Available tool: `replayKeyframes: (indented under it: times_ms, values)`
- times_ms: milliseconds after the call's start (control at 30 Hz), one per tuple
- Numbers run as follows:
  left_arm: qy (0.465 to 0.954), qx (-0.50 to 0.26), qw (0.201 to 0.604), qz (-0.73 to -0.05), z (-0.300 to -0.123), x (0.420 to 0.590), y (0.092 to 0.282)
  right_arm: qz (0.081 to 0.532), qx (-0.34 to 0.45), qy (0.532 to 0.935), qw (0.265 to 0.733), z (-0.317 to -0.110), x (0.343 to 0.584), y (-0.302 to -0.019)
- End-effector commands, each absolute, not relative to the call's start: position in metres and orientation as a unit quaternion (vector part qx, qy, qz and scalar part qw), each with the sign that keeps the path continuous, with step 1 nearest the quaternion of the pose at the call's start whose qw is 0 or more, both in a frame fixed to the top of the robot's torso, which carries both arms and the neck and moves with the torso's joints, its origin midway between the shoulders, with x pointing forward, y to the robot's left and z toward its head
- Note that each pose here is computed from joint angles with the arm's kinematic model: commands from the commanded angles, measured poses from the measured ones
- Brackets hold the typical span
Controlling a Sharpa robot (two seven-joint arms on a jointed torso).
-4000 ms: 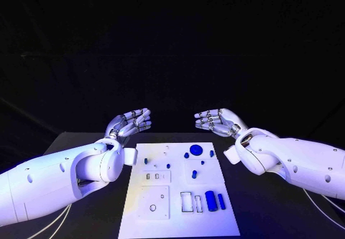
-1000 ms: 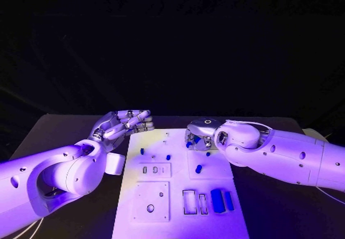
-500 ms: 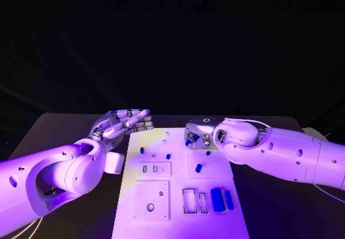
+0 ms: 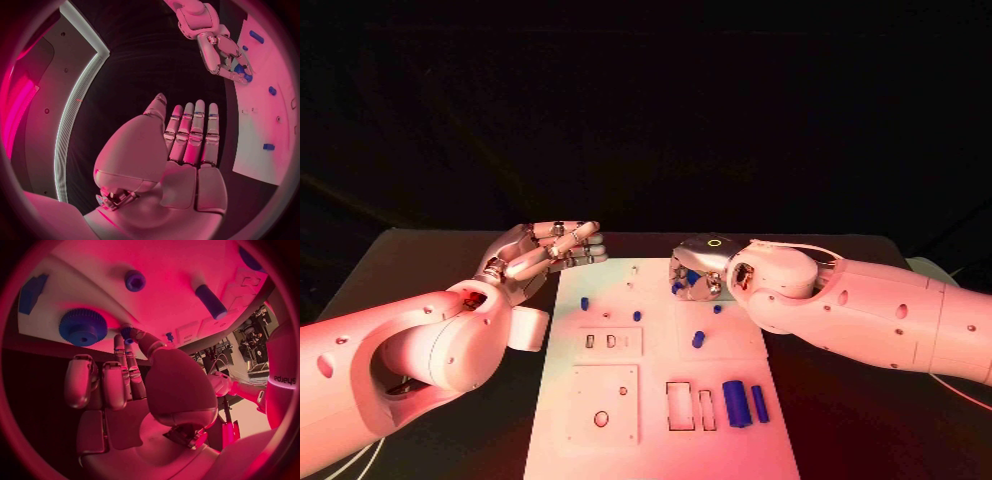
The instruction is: Assemble the parts on the task board
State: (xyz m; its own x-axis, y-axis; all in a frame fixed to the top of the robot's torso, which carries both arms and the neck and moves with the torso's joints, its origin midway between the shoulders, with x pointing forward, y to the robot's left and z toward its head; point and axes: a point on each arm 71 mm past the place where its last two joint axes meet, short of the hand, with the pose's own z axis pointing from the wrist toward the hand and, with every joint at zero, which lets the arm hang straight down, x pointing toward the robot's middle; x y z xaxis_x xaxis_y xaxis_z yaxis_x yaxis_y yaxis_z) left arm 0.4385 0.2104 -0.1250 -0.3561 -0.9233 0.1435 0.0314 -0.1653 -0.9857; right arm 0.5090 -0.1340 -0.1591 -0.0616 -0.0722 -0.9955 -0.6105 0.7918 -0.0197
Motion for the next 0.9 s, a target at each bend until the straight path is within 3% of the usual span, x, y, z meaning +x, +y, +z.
replayKeyframes:
  times_ms: [33,333,900]
  values:
    - [0.524,-0.42,0.373,-0.64,-0.123,0.439,0.21,0.222,-0.23,0.655,0.685,-0.148,0.507,-0.132]
    - [0.523,-0.423,0.374,-0.638,-0.124,0.44,0.211,0.243,-0.212,0.617,0.718,-0.138,0.507,-0.118]
    - [0.524,-0.421,0.368,-0.642,-0.123,0.439,0.207,0.248,-0.218,0.615,0.716,-0.142,0.524,-0.085]
